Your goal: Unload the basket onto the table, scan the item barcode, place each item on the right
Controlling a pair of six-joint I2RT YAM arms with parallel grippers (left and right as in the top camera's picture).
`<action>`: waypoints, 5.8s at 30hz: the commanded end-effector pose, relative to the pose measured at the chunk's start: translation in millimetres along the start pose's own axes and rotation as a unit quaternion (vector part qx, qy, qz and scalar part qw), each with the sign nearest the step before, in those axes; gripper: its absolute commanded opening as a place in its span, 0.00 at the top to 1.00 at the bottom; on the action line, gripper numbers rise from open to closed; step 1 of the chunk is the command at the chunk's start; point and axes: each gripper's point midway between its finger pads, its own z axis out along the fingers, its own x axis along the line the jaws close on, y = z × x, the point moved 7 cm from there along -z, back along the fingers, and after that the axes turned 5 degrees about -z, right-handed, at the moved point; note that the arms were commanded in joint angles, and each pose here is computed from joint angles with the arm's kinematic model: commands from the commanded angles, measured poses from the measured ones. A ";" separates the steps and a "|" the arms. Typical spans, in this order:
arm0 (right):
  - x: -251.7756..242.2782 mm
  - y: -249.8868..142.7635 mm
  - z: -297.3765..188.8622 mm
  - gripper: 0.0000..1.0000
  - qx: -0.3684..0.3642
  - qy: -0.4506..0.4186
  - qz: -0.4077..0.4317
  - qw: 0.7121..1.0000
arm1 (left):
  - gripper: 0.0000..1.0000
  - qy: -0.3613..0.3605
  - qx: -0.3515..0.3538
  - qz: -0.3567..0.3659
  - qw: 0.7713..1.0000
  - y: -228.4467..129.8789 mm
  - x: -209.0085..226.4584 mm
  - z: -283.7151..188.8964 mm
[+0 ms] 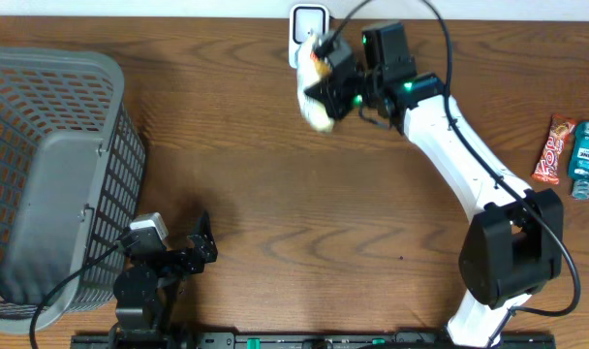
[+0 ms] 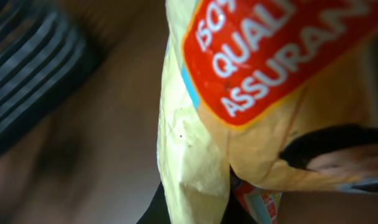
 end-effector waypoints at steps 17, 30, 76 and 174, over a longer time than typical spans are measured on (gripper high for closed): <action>-104.3 107.7 92.6 0.99 -0.083 -0.271 -0.232 0.931 | 0.02 -0.002 0.002 -0.006 1.000 -1.6 0.3 0.7; -103.2 111.0 22.1 0.99 0.026 -0.429 -0.134 0.893 | 0.02 -0.002 0.002 -0.006 1.000 -1.6 0.3 0.7; -37.9 56.3 -315.8 0.01 -0.057 -0.257 0.226 0.938 | 0.02 -0.002 0.003 -0.006 1.000 -2.0 0.5 0.8; 75.7 -136.5 -227.6 0.01 -0.114 -0.276 -0.021 0.954 | 0.02 0.029 0.067 -0.010 0.997 -24.4 11.2 -1.2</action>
